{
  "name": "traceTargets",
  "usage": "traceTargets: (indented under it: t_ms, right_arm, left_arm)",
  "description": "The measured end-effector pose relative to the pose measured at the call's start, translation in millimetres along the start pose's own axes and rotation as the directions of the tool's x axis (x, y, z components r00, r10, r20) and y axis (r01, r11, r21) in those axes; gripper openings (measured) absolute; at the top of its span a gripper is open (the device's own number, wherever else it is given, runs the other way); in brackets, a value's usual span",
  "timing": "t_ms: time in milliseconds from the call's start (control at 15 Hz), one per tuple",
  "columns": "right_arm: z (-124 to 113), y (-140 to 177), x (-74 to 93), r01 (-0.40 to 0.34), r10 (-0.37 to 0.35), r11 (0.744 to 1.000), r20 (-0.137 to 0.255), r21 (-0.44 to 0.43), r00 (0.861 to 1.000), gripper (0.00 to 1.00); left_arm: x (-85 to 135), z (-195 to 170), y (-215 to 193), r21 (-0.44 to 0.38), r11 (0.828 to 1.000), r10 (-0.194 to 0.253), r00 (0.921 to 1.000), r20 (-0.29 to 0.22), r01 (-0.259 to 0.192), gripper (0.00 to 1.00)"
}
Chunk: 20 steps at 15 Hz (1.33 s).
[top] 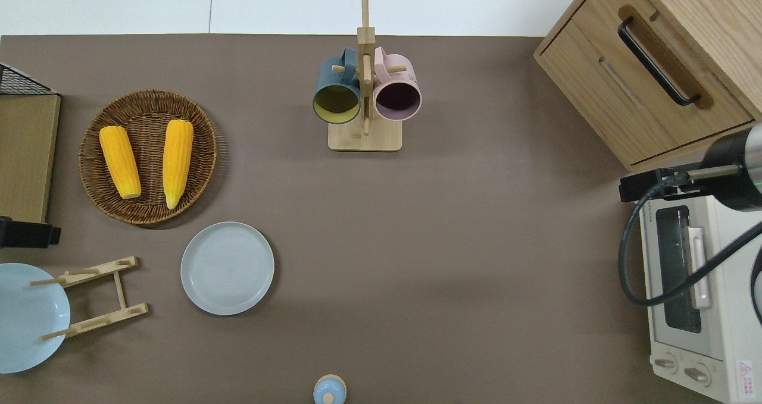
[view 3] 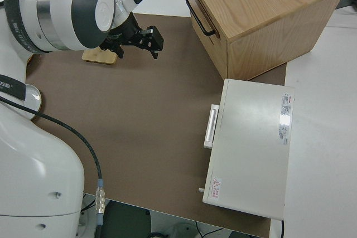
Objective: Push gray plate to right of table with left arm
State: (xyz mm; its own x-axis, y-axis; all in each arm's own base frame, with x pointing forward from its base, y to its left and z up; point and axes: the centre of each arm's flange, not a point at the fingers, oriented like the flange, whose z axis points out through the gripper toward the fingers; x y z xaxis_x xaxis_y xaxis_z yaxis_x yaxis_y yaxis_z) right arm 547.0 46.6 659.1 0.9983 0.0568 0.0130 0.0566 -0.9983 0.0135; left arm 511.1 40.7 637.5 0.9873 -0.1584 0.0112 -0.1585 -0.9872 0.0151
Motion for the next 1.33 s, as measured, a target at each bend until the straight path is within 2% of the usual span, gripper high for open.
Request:
traceTargets:
  t_ms: [933,1333]
  right_arm:
    - [0.0,0.0,0.0,0.0,0.0,1.0,0.0,0.0,1.0,0.99]
    - [0.0,0.0,0.0,0.0,0.0,1.0,0.0,0.0,1.0,0.99]
  left_arm:
    - [-1.3,0.0,-2.6,-0.002,1.0,-0.015,0.9999,0.005,0.015,1.0]
    - [2.4,1.7,14.1,-0.005,0.999,-0.032,0.9994,0.012,0.032,1.0]
